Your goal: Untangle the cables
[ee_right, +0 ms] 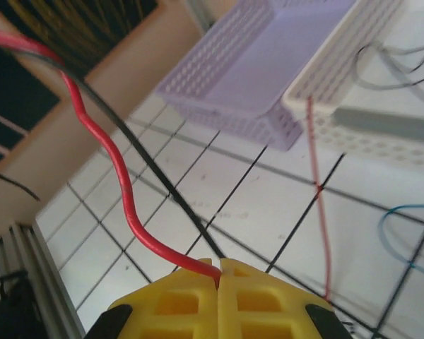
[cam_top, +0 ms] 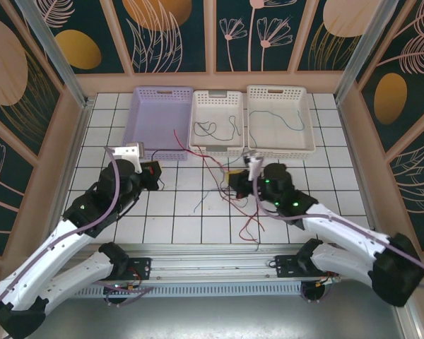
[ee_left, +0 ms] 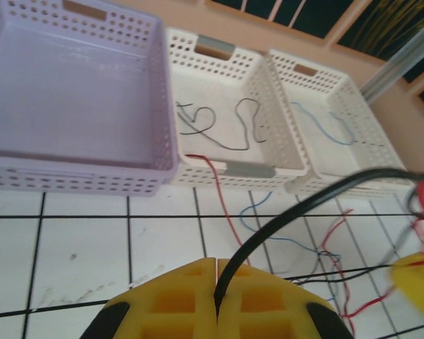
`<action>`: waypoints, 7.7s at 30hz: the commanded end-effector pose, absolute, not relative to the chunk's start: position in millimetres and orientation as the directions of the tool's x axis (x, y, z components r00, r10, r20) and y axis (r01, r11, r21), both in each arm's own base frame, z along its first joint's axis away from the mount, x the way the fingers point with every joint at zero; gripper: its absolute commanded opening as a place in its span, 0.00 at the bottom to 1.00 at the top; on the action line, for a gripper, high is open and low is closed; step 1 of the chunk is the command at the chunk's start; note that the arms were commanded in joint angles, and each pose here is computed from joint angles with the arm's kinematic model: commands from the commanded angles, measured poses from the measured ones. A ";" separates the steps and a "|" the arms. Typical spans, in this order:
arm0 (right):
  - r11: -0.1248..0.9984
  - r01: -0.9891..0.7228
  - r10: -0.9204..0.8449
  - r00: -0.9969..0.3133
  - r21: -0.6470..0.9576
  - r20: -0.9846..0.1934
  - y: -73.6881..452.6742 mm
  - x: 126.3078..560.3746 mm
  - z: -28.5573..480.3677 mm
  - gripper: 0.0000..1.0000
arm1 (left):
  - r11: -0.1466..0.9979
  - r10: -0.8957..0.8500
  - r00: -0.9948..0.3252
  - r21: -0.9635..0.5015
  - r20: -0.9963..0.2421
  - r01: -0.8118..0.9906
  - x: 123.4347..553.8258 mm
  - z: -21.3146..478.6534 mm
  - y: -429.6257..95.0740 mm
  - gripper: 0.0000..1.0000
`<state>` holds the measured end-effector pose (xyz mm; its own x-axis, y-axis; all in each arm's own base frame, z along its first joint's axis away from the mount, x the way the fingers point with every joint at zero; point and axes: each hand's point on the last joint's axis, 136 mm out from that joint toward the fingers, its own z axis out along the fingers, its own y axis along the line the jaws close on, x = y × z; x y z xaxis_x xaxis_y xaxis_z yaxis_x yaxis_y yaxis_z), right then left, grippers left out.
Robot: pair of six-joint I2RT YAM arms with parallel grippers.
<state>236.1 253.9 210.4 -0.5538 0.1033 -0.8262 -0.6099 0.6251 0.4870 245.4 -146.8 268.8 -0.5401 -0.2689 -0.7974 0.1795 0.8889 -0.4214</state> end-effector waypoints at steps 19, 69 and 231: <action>0.749 -0.214 0.438 -0.550 0.627 -0.711 115.0 263.8 269.5 0.00 | 0.976 -0.195 -0.479 -0.217 -0.856 -0.010 249.9 265.8 -94.8 0.00; 0.521 -0.513 0.252 -0.671 0.682 -0.697 457.6 498.2 270.9 0.00 | 0.931 -0.101 -0.448 -0.243 -0.888 0.272 241.4 245.4 -135.7 0.00; 0.895 -0.336 0.214 -0.257 0.295 -0.942 91.9 183.4 303.1 0.85 | 0.933 0.210 -0.550 -0.002 -0.808 0.359 550.8 110.2 -354.8 0.00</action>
<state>184.6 90.1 296.7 -0.2865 0.1974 -0.9375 -0.3114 0.9062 0.2860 544.1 -348.1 94.8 -0.5615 0.2522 -0.7881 0.3619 0.9313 0.0402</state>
